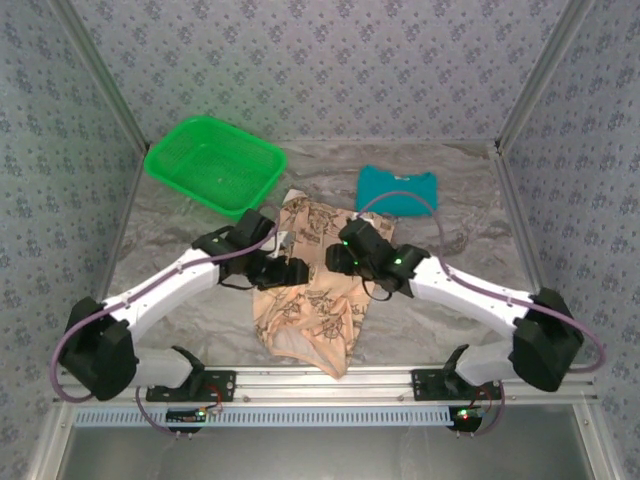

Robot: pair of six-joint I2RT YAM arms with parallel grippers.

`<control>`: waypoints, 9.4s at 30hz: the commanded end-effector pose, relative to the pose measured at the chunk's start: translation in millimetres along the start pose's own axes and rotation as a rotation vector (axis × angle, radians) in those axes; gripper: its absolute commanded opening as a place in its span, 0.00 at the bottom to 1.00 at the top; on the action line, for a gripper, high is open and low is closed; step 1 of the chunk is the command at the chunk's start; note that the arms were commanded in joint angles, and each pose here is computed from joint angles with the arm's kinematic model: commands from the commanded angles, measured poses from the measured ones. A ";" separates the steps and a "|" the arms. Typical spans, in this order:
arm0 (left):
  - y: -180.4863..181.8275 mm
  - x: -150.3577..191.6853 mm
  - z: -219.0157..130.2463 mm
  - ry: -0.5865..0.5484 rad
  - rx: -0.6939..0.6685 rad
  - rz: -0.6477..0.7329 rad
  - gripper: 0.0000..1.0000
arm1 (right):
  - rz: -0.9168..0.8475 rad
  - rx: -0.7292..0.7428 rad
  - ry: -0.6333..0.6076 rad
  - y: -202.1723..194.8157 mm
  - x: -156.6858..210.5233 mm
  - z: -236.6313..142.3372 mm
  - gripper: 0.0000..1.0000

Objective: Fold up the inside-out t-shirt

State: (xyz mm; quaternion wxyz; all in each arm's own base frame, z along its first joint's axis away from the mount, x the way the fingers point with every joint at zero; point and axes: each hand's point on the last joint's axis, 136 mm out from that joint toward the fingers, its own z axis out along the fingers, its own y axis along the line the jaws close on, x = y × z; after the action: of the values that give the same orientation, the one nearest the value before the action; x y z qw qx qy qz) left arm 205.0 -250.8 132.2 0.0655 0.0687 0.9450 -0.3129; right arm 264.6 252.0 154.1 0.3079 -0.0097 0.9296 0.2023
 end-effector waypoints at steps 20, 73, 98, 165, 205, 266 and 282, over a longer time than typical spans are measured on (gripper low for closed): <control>5.8 6.2 -62.7 -0.187 0.157 -0.079 0.00 | -0.161 -0.165 0.249 2.4 25.6 -25.1 0.55; -38.3 43.1 55.5 0.133 0.121 0.215 0.69 | -0.088 -0.362 0.333 16.1 106.4 1.7 0.00; 4.0 12.1 23.4 0.092 0.316 0.002 0.28 | 0.003 -0.242 0.358 -48.1 98.5 7.3 0.00; -78.7 51.6 16.6 0.378 0.560 0.180 0.00 | -0.664 -0.327 -0.054 8.1 79.5 -27.6 0.41; 11.3 17.2 76.7 0.185 0.012 0.350 0.40 | -0.631 -0.452 0.145 -1.5 80.1 -19.7 0.44; -26.8 -16.5 88.3 0.099 -0.093 0.268 0.49 | 0.004 -0.315 0.334 -41.5 -6.9 70.0 0.00; 8.1 0.3 40.6 0.132 -0.067 0.386 0.00 | 0.148 -0.291 0.348 -54.4 -53.6 110.2 0.01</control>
State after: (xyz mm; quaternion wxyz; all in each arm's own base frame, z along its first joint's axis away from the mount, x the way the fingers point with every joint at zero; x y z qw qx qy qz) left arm 214.0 -279.3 98.0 0.0765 0.2507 0.9290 -0.2611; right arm 373.6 229.6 92.1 0.1557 -0.0418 0.9274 0.3376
